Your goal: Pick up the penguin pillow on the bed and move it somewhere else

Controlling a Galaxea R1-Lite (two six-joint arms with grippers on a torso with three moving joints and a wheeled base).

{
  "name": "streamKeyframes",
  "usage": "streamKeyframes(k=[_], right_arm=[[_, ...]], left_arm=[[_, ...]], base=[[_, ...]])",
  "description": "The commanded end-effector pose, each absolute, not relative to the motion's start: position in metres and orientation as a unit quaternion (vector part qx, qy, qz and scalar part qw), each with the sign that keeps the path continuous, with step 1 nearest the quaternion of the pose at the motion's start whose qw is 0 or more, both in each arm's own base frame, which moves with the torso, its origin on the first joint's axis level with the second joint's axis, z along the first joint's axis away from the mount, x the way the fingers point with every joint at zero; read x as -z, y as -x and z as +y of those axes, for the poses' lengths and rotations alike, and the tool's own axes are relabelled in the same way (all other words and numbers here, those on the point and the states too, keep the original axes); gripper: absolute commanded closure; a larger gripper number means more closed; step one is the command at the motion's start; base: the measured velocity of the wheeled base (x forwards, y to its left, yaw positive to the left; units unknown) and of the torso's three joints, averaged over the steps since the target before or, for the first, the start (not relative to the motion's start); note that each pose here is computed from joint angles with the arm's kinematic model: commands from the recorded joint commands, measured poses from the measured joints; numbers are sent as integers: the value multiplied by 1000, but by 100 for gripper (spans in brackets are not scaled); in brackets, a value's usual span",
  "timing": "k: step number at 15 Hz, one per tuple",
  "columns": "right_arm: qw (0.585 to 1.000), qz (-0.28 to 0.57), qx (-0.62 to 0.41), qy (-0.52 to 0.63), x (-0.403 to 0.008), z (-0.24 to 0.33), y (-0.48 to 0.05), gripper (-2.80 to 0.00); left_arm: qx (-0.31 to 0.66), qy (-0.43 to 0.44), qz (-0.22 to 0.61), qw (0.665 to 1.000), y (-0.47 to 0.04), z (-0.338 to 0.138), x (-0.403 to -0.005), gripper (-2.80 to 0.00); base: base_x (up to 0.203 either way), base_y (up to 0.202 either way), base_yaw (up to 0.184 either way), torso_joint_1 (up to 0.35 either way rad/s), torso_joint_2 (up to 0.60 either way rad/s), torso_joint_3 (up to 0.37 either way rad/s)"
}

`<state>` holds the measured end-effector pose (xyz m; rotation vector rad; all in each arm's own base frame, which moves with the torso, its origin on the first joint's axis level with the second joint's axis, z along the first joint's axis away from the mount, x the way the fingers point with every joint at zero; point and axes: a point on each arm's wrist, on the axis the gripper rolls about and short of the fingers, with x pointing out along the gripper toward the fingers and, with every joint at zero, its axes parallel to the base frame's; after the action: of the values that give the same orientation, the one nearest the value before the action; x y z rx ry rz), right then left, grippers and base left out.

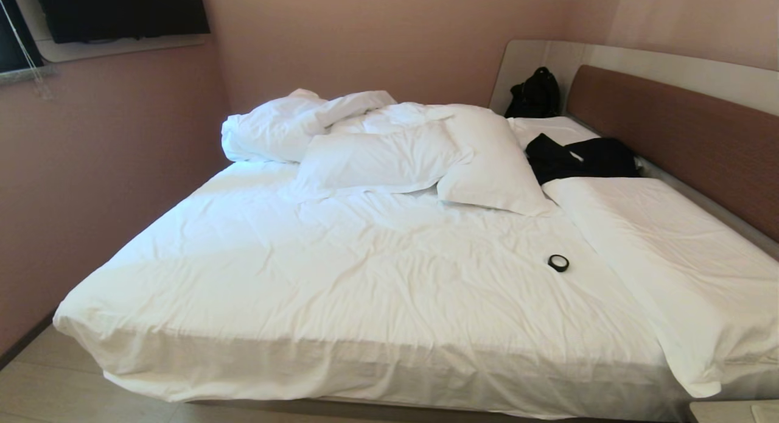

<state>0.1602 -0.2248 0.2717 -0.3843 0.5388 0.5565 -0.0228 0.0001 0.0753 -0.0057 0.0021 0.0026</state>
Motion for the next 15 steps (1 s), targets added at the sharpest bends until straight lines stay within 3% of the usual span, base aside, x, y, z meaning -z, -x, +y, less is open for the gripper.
streamKeyframes(k=[1,7,8,15], right_arm=[[888,236,-329,217,-282,-191,-182,-280],[836,192,-440,268,-297,-123,-213,-280],[827,186,-457,269,-296,-114,-218,0],[767,154,-550,293,-298,-59,-238,0]], left_arm=[[-2,3,2,1000,23,0,-75,0],[-2,3,2,1000,23,0,-75,0],[-2,3,2,1000,23,0,-75,0],[-2,3,2,1000,23,0,-75,0]], base=[[0,0,0,0,0,0],[0,0,0,0,0,0],[0,0,0,0,0,0],[0,0,0,0,0,0]])
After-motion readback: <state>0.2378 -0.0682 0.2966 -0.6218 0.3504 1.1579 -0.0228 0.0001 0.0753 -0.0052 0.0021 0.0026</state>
